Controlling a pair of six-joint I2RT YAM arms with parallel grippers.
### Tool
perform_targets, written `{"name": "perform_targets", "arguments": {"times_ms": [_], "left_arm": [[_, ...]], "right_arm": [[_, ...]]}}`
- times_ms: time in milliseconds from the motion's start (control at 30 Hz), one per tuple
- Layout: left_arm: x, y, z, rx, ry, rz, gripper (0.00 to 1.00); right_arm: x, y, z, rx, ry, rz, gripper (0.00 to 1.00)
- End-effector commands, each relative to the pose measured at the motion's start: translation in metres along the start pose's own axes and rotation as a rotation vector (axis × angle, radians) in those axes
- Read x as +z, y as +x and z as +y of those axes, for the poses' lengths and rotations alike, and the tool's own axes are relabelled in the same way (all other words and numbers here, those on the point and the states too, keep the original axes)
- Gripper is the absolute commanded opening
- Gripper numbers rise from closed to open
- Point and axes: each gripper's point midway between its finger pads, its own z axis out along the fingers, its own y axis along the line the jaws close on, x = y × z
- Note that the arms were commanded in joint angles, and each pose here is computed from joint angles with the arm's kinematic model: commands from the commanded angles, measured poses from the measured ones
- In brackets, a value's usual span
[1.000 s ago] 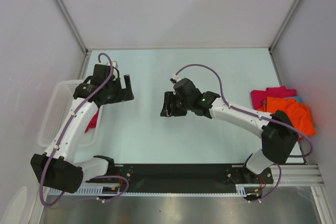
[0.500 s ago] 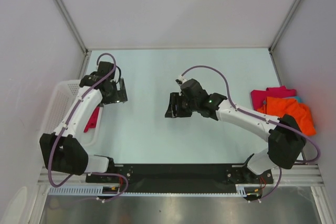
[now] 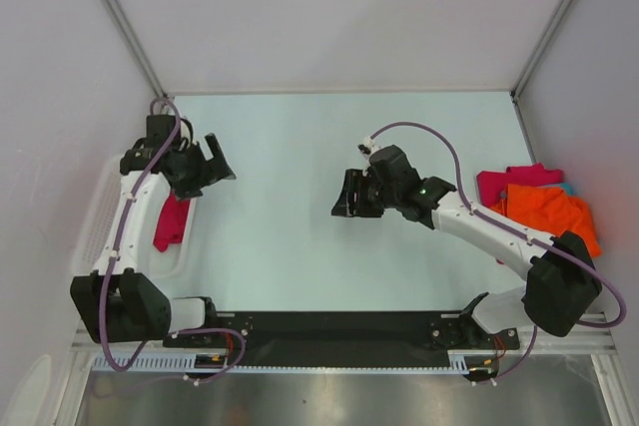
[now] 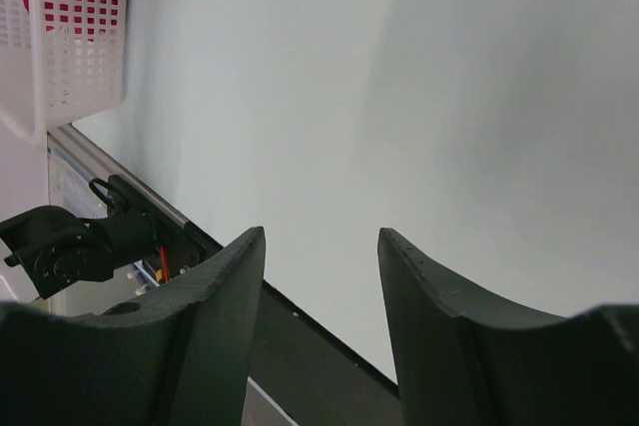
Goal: Fold and stack the t-shirts
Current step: Grab crumpled tshirt from bin with the right arm
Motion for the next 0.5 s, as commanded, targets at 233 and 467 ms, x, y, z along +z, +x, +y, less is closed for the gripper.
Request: {"name": "perform_targets", "arguments": {"times_ms": [233, 467], "left_arm": [[-0.024, -0.038, 0.084, 0.042, -0.420, -0.123, 1.00], [-0.008, -0.035, 0.092, 0.008, -0.462, -0.087, 1.00]], "right_arm": [[-0.011, -0.012, 0.010, -0.030, -0.061, -0.040, 0.54], [-0.011, -0.015, 0.009, -0.024, -0.064, -0.039, 0.54]]}}
